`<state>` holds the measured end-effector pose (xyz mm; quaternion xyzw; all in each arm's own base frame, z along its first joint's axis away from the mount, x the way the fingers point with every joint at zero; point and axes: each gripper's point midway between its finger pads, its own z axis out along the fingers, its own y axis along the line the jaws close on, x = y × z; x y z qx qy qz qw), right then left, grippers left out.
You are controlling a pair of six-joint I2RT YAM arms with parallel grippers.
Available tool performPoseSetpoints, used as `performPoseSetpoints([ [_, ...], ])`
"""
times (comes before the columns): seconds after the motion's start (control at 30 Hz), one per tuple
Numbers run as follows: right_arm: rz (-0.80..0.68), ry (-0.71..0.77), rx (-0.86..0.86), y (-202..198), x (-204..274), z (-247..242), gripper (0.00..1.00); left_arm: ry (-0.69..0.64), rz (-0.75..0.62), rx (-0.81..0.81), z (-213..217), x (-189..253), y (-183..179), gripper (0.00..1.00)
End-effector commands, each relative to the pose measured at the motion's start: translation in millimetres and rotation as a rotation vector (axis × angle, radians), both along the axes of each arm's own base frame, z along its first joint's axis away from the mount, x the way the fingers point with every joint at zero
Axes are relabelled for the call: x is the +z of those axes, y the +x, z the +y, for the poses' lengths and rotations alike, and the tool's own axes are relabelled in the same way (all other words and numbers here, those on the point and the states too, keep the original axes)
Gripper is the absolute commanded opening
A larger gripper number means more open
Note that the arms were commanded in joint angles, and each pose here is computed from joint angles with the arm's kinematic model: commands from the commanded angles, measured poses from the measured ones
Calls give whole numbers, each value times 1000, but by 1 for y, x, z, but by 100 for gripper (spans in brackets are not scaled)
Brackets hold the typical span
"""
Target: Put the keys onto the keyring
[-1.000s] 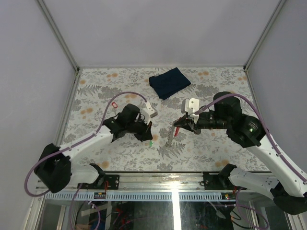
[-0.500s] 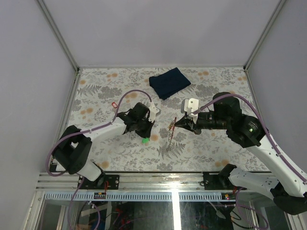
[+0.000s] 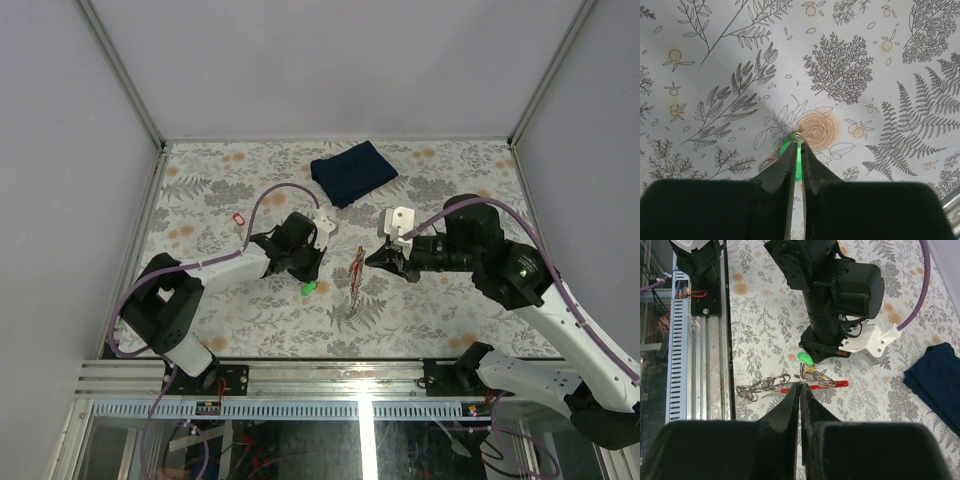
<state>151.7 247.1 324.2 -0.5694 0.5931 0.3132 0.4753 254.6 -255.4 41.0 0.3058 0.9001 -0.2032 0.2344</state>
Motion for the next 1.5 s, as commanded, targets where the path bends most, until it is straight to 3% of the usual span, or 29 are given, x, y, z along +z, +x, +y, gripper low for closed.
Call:
performPoseSetpoints([
  [0.0, -39, 47, -16, 1, 14, -1, 0, -38, -78, -6, -13, 8, 17, 7],
  [0.3, -52, 35, -33, 3, 9, -5, 0, -85, -137, -16, -12, 32, 15, 16],
  [0.43, -56, 20, -17, 2, 3, -5, 0, -243, -243, -69, -21, 84, 6, 21],
  [0.67, -49, 2, 18, 1, -1, -1, 0, -589, -564, -264, -27, 210, -35, 34],
  [0.87, -68, 17, 60, 0, 4, 6, 0, -758, -662, -442, -34, 264, -70, 63],
  [1.0, -150, 66, 64, 1, 6, 5, 0, -796, -690, -529, -36, 282, -83, 78],
  [1.27, -299, 136, 66, 4, 14, 4, 0, -796, -888, -599, -31, 316, -88, 76],
  [1.37, -377, 121, 105, 3, 14, 4, 0, -771, -967, -695, -31, 322, -97, 81],
  [1.47, -440, 142, 102, 4, 21, 2, 0, -733, -1056, -914, -33, 321, -121, 81],
])
